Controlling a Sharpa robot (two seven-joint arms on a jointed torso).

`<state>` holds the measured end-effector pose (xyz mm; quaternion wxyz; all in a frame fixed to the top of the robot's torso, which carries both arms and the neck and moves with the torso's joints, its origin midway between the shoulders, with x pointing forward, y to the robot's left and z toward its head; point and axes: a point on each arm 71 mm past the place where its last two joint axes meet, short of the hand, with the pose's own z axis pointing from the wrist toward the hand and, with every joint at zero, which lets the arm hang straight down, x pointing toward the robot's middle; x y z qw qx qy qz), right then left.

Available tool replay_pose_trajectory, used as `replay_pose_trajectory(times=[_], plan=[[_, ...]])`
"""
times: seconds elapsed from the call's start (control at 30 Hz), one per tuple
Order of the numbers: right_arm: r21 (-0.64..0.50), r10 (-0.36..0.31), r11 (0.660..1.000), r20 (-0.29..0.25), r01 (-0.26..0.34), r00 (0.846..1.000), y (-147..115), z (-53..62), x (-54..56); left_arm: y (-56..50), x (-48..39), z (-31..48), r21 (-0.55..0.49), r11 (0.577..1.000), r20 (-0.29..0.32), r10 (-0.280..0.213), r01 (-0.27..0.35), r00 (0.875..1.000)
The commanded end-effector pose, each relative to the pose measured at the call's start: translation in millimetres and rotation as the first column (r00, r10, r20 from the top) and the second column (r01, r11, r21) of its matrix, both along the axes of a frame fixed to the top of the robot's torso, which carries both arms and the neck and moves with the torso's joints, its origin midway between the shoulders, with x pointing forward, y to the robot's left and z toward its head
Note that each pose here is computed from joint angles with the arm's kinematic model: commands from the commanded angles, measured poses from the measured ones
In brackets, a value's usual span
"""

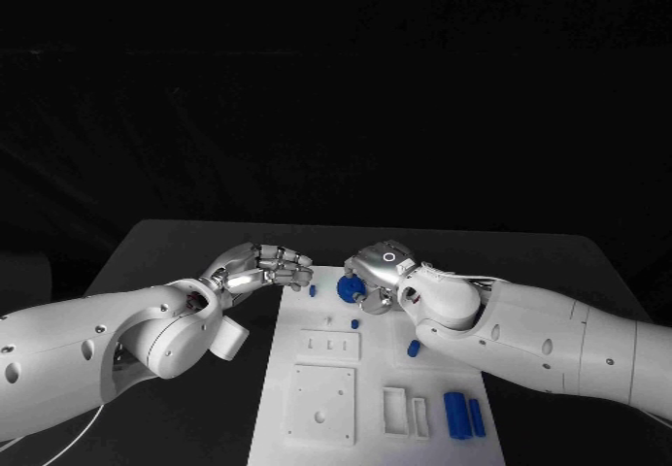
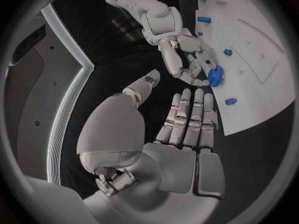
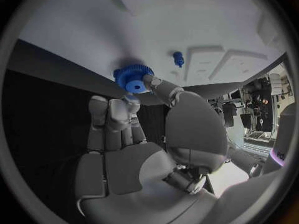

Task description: Assemble the parts on the task board

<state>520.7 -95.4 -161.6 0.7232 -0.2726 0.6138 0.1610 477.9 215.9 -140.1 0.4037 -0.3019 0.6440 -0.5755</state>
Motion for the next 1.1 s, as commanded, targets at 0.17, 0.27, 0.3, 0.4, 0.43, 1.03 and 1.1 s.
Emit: replay_pose_trajectory(times=[0.17,0.27,0.3,0.4,0.43,1.03,1.1], plan=[[-0.030,0.008,1.000,-0.042,-0.009,0.999,3.9,-13.3,-2.4,-2.7,0.1,2.5,-0.009,1.000,0.009,-0.004,0.004,1.000],[-0.030,0.010,0.999,-0.048,-0.012,0.999,4.3,-14.6,-3.0,-2.7,0.1,2.5,-0.009,1.000,0.009,-0.004,0.004,1.000],[-0.031,0.011,0.999,-0.050,-0.013,0.999,4.3,-15.0,-3.3,-2.4,0.2,2.5,-0.008,1.000,0.009,-0.003,0.003,1.000],[-0.033,0.014,0.999,-0.054,-0.016,0.998,4.6,-15.7,-4.3,-1.9,0.4,2.4,-0.008,1.000,0.009,-0.002,0.002,1.000],[-0.033,0.014,0.999,-0.056,-0.016,0.998,4.4,-15.8,-4.7,-1.7,0.4,2.4,-0.008,1.000,0.009,-0.001,0.001,1.000],[-0.009,-0.003,1.000,-0.055,0.003,0.999,-1.4,-15.7,-2.3,-1.1,0.3,2.4,-0.007,1.000,0.009,0.001,-0.001,1.000],[-0.002,-0.004,1.000,-0.054,0.004,0.999,-1.6,-15.4,-2.1,-1.2,0.3,2.4,-0.007,1.000,0.009,0.001,-0.001,1.000]])
